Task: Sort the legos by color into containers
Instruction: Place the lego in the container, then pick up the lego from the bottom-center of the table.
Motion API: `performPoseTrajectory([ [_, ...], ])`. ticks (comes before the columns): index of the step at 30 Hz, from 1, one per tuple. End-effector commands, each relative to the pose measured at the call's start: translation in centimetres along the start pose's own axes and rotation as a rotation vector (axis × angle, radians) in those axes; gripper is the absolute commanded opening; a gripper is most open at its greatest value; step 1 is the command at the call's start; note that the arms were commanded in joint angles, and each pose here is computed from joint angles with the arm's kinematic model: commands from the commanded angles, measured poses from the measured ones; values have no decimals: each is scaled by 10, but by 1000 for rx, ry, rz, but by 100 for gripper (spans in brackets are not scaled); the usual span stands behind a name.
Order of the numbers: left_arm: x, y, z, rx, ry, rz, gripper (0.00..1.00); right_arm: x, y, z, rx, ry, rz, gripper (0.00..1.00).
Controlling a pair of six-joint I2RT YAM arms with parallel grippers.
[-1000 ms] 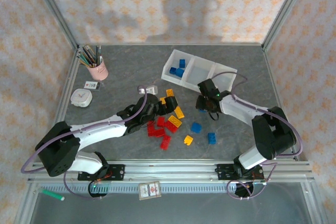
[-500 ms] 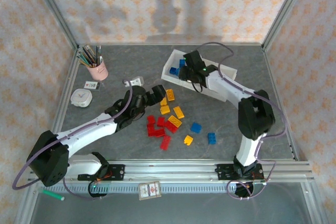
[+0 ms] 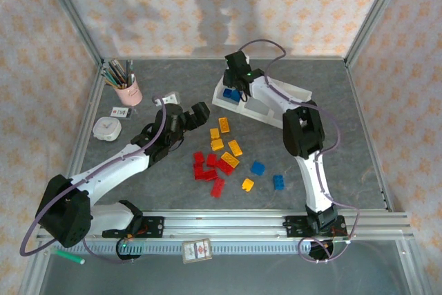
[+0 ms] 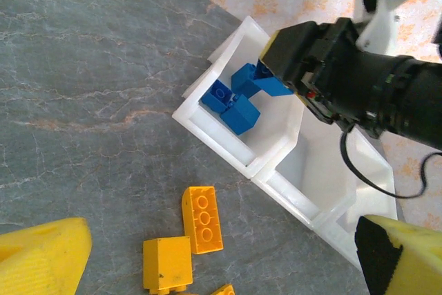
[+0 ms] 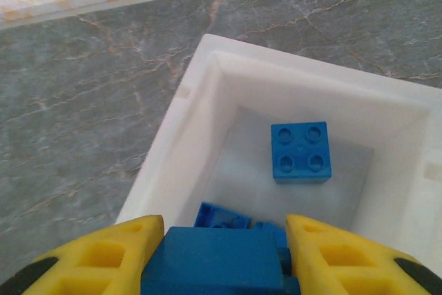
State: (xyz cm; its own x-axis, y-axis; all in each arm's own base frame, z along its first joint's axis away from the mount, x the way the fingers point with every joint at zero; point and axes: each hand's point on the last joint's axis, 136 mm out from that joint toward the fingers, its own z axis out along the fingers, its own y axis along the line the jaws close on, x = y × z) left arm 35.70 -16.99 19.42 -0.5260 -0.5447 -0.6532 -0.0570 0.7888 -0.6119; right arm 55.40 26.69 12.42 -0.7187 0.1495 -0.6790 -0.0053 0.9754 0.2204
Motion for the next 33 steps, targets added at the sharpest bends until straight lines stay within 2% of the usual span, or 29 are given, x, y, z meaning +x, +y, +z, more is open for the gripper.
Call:
performPoseTrajectory([
  [1, -7, -1, -1, -4, 1, 20, 99, -11, -10, 7, 57, -27, -33, 42],
  [4, -8, 0, 0, -5, 1, 19, 99, -13, -8, 9, 59, -27, -49, 51],
  [8, -9, -1, 0, -2, -1, 15, 99, -25, -3, -3, 35, -51, -47, 59],
  [13, -11, -3, -1, 5, -3, 14, 99, -44, 5, -29, -1, -91, -43, 61],
  [18, -11, -4, -4, 13, -2, 11, 99, -45, 15, -63, -64, -108, -31, 61],
  [26, 1, -4, -10, 42, 50, 14, 99, -1, 12, -102, -117, -48, -17, 62],
  [33, 23, 1, -17, 63, 98, -4, 99, 57, -15, -128, -75, 33, 11, 64],
])
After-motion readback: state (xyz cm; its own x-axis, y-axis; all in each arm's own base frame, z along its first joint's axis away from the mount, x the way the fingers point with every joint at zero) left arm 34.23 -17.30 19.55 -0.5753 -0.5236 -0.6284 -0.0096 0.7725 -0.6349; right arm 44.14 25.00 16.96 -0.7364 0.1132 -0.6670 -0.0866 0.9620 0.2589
